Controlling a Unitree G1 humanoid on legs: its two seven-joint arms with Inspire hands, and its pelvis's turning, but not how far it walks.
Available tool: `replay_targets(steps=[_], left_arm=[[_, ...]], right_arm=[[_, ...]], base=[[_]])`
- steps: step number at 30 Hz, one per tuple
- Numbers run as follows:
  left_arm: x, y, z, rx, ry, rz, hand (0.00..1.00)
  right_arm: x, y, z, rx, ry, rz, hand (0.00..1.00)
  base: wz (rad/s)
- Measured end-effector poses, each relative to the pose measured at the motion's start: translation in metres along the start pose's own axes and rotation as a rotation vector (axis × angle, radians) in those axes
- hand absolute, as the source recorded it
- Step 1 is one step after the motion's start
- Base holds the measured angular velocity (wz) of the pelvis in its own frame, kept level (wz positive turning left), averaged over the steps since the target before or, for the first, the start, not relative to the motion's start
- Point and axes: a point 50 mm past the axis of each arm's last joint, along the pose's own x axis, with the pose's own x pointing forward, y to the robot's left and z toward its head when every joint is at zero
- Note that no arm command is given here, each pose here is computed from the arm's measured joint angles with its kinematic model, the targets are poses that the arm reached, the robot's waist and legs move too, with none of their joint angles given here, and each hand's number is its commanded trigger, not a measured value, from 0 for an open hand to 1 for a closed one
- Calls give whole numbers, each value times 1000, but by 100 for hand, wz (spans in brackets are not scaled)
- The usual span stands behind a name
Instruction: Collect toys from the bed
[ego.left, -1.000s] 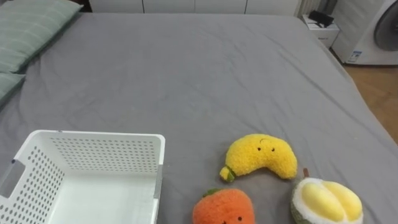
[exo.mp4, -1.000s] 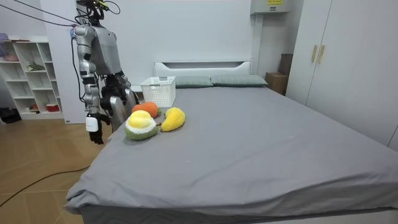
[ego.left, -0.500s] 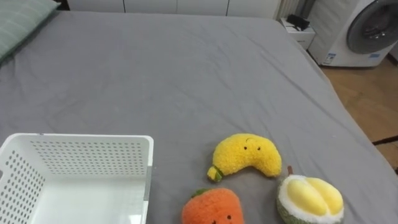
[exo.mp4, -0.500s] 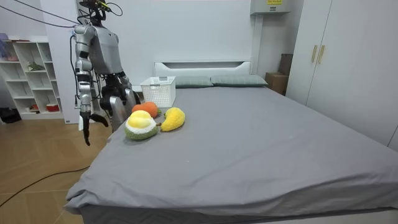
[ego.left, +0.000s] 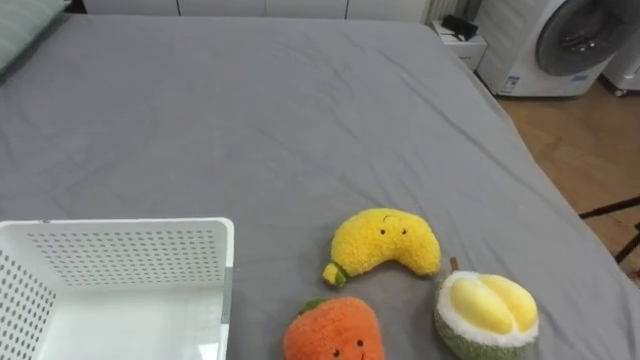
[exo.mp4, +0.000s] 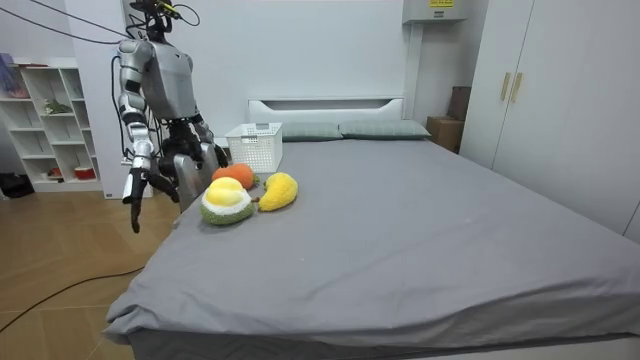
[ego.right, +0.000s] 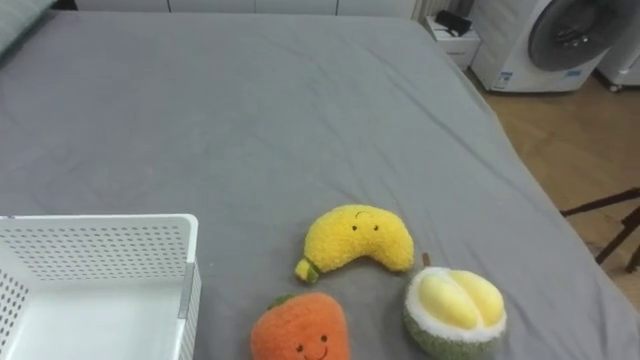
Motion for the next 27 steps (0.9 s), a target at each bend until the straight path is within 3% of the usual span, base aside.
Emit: replay_targets(steps=[9,14,21,27], left_arm=[[-1,3,1,-7,-32,11,0],[-2,1,3,18,-48,-8,0],[-3,-5,1,43,-51,-28,0],[-3,-5,2,46,-54,-33,0]], right_arm=[[-25,24,72,104,-326,96,0],[-38,35,89,29,-449,128,0],[-59,54,107,-231,-669,159,0],[-64,57,112,-333,-739,161,0]], base=[[-2],[0],[0],[0]])
